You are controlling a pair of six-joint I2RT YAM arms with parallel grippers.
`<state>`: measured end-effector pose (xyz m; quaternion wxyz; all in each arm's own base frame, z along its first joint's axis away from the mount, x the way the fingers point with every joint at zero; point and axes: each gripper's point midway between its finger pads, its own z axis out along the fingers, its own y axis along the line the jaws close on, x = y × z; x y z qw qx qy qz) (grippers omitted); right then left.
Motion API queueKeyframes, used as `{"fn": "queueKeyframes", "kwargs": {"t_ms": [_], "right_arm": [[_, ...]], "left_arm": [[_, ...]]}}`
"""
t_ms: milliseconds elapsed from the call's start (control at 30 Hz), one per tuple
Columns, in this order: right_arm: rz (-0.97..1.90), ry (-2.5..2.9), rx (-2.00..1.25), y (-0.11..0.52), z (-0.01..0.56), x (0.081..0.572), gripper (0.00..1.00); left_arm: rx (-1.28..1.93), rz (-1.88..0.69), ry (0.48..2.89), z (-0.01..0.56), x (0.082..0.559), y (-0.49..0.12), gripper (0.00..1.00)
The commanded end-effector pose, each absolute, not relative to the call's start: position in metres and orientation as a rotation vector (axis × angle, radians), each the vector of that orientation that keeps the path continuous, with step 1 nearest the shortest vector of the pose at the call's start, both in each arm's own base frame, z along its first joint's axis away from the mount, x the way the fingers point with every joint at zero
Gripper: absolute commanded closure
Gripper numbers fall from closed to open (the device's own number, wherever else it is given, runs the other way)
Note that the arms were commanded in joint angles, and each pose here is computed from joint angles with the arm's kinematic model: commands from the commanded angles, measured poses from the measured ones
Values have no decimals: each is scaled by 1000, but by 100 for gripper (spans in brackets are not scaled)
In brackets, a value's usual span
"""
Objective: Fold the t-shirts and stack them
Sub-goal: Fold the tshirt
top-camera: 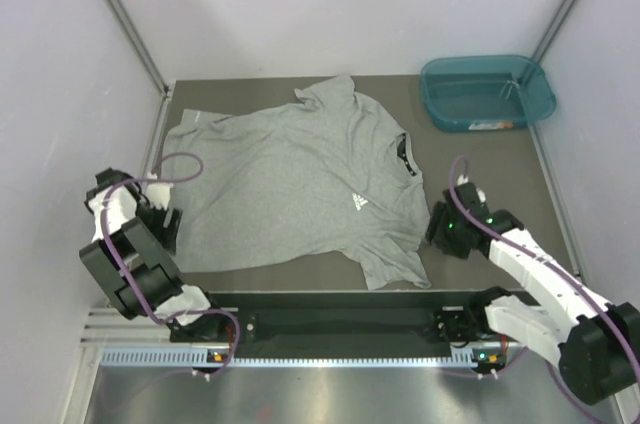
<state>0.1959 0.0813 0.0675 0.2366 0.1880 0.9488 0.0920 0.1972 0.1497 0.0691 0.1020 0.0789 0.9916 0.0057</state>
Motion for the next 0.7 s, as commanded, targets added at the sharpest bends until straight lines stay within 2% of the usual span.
{"fn": "queueKeyframes", "kwargs": {"t_ms": [0,233,400,467,500,600,667], "right_arm": [[299,2802,461,105,40,142,40],[324,2880,415,118,25,117,41],[334,2871,407,120,19,117,45],[338,2880,418,121,15,115,54],[350,2884,419,122,14,114,56],[371,2888,420,124,14,112,55],[403,2873,424,127,13,114,56]], "left_arm": [[199,69,3027,55,162,155,19],[77,-83,3015,31,164,140,20],[44,13,3066,7,147,150,23],[32,24,3039,5,152,153,29],[28,7,3031,4,154,152,38],[32,-55,2965,10,165,144,46],[35,-64,2939,14,169,143,57]]}}
